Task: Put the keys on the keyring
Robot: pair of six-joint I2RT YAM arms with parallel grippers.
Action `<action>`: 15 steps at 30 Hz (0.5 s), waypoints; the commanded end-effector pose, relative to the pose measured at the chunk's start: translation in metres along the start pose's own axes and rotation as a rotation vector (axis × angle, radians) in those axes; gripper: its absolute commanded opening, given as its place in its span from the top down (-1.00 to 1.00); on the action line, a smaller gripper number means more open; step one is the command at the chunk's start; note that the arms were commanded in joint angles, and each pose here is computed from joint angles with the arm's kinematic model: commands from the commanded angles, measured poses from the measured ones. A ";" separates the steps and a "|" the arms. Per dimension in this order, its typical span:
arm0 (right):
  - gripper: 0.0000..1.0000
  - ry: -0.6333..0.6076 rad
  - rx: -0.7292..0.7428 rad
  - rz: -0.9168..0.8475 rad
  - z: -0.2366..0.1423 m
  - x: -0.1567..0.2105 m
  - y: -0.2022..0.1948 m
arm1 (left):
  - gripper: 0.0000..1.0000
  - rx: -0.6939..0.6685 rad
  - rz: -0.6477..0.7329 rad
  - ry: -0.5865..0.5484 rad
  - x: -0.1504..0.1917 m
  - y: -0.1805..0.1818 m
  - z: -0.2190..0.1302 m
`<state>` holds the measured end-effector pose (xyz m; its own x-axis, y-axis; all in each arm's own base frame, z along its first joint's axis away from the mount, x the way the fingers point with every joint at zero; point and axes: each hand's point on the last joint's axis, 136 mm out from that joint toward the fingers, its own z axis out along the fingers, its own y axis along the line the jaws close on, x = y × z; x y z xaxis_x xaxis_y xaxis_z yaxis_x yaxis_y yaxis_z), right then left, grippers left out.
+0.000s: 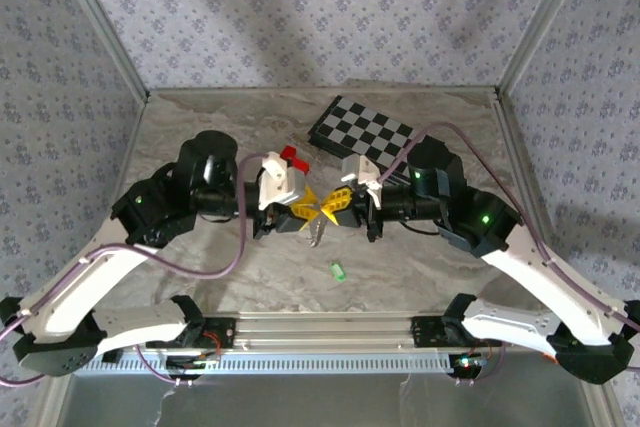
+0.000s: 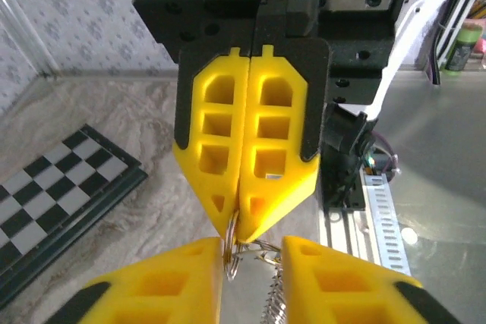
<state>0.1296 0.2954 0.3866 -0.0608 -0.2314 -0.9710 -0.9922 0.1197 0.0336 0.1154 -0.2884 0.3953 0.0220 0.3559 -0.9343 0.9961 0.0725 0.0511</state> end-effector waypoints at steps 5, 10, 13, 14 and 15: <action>1.00 -0.296 -0.080 -0.018 -0.028 -0.051 0.020 | 0.39 -0.025 -0.014 -0.284 -0.042 -0.009 -0.034; 1.00 -0.392 -0.122 -0.032 -0.037 -0.069 0.028 | 0.39 0.008 -0.024 -0.394 -0.061 -0.017 -0.045; 1.00 -0.438 -0.140 -0.035 -0.040 -0.079 0.030 | 0.39 0.038 -0.023 -0.419 -0.068 -0.020 -0.045; 1.00 -0.449 -0.143 -0.035 -0.041 -0.080 0.030 | 0.39 0.045 -0.021 -0.425 -0.070 -0.021 -0.045; 1.00 -0.462 -0.145 -0.037 -0.042 -0.082 0.030 | 0.38 0.054 -0.023 -0.431 -0.072 -0.021 -0.045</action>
<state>0.1102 0.2847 0.4495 -0.0348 0.1172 -0.9925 -0.9991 0.0181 0.0371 0.0969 -0.2737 0.4543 0.0095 0.0161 -0.9998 0.9971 0.0747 0.0107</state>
